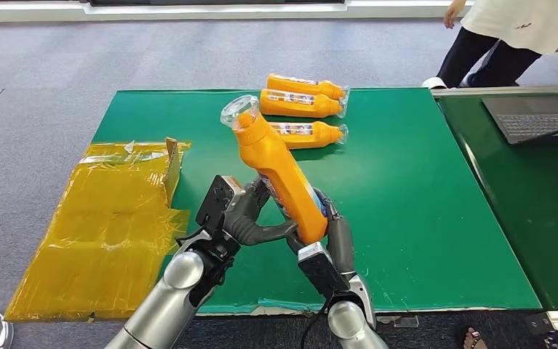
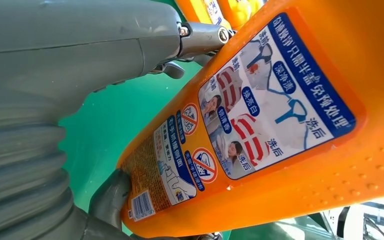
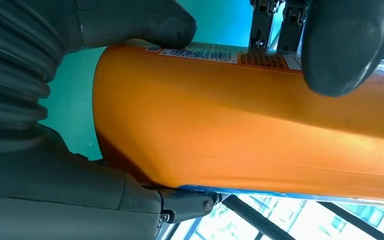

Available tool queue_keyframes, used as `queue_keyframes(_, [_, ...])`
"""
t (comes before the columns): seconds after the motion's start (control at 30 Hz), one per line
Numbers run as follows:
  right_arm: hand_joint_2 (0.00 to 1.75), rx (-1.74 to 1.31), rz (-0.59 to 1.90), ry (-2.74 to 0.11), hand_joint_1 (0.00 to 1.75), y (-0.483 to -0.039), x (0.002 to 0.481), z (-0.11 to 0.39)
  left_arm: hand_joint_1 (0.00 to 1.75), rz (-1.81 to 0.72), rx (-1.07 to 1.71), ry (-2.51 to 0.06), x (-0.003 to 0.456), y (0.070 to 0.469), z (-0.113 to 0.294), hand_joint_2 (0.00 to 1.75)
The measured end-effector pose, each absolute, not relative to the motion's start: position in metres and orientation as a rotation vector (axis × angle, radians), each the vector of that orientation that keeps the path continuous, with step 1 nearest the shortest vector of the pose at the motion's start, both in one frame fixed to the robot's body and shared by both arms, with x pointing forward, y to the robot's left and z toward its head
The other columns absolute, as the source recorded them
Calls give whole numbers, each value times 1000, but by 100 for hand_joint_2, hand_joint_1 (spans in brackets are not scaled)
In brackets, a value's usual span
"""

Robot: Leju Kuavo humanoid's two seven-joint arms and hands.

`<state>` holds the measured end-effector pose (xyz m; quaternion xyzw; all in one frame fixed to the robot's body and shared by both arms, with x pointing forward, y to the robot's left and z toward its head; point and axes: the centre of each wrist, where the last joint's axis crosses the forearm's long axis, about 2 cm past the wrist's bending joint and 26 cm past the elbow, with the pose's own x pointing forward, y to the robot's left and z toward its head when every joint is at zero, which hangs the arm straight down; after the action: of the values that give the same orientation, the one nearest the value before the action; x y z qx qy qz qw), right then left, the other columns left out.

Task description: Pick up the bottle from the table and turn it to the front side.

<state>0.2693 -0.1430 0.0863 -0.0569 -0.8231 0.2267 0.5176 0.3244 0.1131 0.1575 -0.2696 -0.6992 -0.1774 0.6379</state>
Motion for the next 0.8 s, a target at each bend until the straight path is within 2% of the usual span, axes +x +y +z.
queue_keyframes(0.33, [175, -150, 493, -1992, 175, -142, 281, 90, 0, -473, -717, -1550, 348, 81, 187, 175])
queue_keyframes(0.8, [175, -167, 473, -1979, 175, -145, 285, 89, 0, -486, -760, -1514, 355, 65, 194, 175])
